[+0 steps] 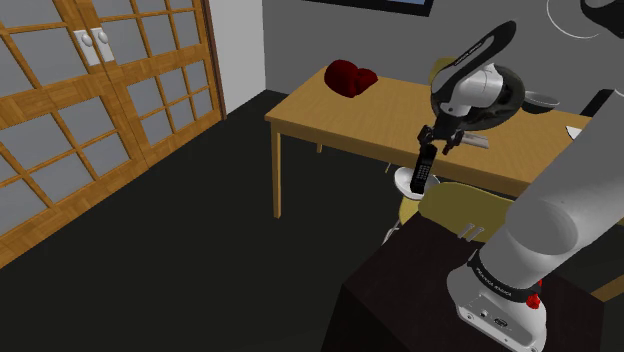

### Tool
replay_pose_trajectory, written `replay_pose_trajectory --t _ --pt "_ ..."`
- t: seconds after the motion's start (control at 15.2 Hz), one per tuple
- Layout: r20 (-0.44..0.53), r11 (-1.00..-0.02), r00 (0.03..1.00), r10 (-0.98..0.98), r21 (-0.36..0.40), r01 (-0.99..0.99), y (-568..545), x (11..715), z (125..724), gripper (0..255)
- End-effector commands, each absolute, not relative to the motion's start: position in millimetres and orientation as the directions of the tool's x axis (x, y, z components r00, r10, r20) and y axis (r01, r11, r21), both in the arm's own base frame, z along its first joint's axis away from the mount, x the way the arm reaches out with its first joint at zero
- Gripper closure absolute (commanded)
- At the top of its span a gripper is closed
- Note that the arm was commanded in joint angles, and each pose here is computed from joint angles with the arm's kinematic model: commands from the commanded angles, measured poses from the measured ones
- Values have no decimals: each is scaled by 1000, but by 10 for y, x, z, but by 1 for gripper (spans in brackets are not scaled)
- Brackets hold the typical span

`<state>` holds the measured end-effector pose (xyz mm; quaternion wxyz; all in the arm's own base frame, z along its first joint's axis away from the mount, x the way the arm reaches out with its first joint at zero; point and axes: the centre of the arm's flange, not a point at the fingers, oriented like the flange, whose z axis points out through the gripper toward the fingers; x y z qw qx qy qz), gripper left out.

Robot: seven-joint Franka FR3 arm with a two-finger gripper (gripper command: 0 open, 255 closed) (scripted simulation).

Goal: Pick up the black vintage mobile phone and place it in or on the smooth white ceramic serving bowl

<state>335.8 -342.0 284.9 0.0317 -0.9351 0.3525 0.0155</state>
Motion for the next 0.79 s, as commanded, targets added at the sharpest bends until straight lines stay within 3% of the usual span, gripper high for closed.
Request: replay_pose_trajectory --t 0.0,0.2,0.73 --pt "-52 -750 751 -658 -48 -660 -3427 3356 2978 0" --pt "-52 -750 751 -658 -48 -660 -3453 3358 3345 0" --pt "-52 -750 751 -658 -48 -660 -3453 3358 3345 0"
